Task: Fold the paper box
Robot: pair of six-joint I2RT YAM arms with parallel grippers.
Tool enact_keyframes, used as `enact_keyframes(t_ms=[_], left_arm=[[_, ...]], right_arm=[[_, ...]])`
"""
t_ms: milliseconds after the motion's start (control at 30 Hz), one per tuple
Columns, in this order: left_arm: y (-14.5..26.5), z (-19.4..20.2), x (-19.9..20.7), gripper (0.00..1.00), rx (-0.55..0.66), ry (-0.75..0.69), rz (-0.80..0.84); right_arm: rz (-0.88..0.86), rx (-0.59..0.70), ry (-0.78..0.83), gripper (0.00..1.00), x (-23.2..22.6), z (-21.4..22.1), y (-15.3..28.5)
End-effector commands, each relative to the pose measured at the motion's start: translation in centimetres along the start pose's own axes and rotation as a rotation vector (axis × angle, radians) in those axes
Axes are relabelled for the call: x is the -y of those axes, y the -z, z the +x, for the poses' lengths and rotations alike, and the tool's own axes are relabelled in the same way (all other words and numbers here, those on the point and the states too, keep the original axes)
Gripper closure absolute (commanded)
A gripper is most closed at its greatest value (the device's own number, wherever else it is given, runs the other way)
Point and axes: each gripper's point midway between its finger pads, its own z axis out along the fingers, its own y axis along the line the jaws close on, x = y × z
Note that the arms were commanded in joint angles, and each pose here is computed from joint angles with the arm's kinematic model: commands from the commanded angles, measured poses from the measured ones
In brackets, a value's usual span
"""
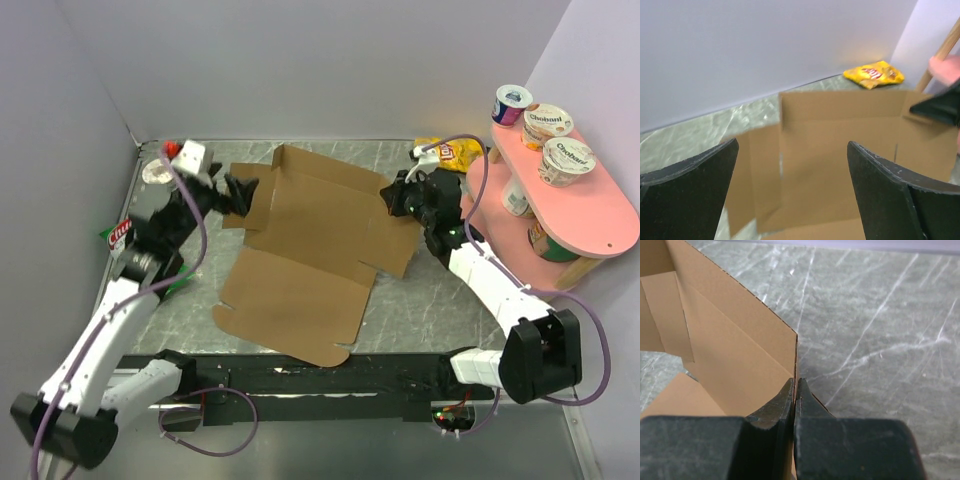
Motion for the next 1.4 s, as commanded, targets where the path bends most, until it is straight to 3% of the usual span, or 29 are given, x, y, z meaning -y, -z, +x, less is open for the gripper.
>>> enact_keyframes(t_ms=[0, 33, 267, 433, 500, 667, 833, 1067, 1133, 1167, 1233, 1267, 1333, 1367], left_arm=[[-3.4, 0.4, 1.5, 0.04, -0.121, 0.095, 0.087], [-4.5, 2.0, 1.2, 0.04, -0.182, 0.113, 0.082], [-8.4, 3.1, -1.2, 0.04, -0.268, 0.131, -0.032], [-9.6, 3.2, -1.3, 0.01, -0.27, 0.139, -0.029], [-9.9, 3.3, -1.2, 0.05, -0.267, 0.144, -0.026], [-10.6, 3.9, -1.4, 0.28, -0.275, 0.137, -0.029], [-11.0, 4.5, -1.1, 0.43, -0.268, 0.125, -0.005], [-11.6, 5.7, -1.3, 0.45, -0.286, 0.12, -0.009], [-11.9, 5.9, -1.0, 0.57, -0.284, 0.119, 0.011], [-11.9, 5.9, -1.0, 0.72, -0.283, 0.118, 0.016], [-12.0, 6.1, -1.0, 0.85, -0.289, 0.115, 0.013], [-11.9, 6.8, -1.3, 0.95, -0.303, 0.115, -0.003], [-11.6, 6.8, -1.6, 0.99, -0.286, 0.1, -0.028], [-11.1, 8.3, -2.1, 0.99, -0.303, 0.095, -0.063]], right_arm=[[-0.061, 0.222, 0.111, 1.0, -1.9, -5.4, 1.5], [-0.065, 0.232, 0.12, 1.0, -2.0, -5.5, 1.6], [-0.105, 0.295, 0.182, 1.0, -3.1, -6.1, 3.0], [-0.127, 0.295, 0.204, 1.0, -3.5, -5.9, 3.3], [-0.132, 0.296, 0.213, 1.0, -3.6, -5.8, 3.4], [-0.157, 0.3, 0.23, 1.0, -4.1, -5.5, 3.5], [-0.176, 0.306, 0.271, 1.0, -4.6, -5.8, 3.5], [-0.199, 0.311, 0.302, 1.0, -5.1, -5.7, 3.7], [-0.205, 0.311, 0.31, 1.0, -5.3, -5.5, 3.8], [-0.214, 0.306, 0.314, 1.0, -5.4, -5.3, 3.7], [-0.216, 0.306, 0.318, 0.99, -5.4, -5.3, 3.8], [-0.217, 0.298, 0.314, 0.91, -5.4, -5.1, 3.8], [-0.219, 0.291, 0.307, 0.72, -5.5, -5.1, 3.9], [-0.214, 0.277, 0.276, 0.5, -5.4, -4.9, 4.0]])
